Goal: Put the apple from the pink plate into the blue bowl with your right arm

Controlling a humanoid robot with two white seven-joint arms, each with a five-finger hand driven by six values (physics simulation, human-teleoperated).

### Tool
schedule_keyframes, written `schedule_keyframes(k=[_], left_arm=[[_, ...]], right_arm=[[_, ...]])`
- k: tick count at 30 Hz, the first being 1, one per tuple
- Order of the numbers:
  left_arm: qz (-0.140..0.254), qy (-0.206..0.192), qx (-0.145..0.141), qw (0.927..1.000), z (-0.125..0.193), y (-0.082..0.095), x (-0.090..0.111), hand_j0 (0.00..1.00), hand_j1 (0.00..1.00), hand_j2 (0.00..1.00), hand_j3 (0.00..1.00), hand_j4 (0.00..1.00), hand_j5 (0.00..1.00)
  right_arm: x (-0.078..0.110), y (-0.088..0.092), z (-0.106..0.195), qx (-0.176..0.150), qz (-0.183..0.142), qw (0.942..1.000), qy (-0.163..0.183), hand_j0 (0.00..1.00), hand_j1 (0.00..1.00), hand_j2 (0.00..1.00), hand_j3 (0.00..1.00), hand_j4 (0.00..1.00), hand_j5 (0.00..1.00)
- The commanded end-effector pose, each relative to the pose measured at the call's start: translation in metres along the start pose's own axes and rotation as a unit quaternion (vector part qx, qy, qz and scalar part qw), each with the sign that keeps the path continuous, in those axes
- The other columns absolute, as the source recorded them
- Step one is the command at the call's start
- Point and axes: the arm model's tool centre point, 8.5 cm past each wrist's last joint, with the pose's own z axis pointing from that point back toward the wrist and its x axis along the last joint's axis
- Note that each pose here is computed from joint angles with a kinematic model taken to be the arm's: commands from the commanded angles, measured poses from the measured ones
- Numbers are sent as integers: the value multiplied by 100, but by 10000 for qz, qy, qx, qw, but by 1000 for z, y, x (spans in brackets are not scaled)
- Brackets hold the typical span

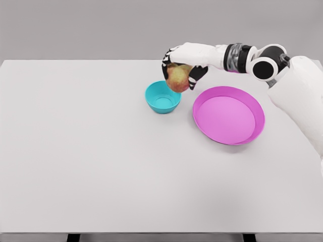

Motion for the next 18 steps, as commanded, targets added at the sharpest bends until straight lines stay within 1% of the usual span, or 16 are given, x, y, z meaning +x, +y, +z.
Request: schedule_keyframes(k=[1,3,4,6,9,18], left_arm=[[1,1,-1,10000,0,0,0,100,100,100,100,100,100],[1,1,-1,10000,0,0,0,100,100,100,100,100,100],[1,-6,-1,10000,0,0,0,100,100,100,100,100,100],[1,1,-1,10000,0,0,0,100,100,100,100,100,100],[1,1,-1,10000,0,0,0,100,100,100,100,100,100],[1,1,-1,10000,0,0,0,100,100,100,100,100,100]], right_arm=[[3,8,-16,81,-136,9999,-42,42,42,42,42,42,42],[3,12,-21,113,-191,9997,-59,42,42,42,42,42,42],[0,15,-21,165,-134,9998,-22,42,42,42,42,42,42],[1,17,-25,188,-151,9997,-33,42,42,42,42,42,42],[5,10,-29,142,-121,9998,-80,42,42,42,42,42,42],[17,5,-34,79,-43,9997,-219,43,43,43,43,43,43]])
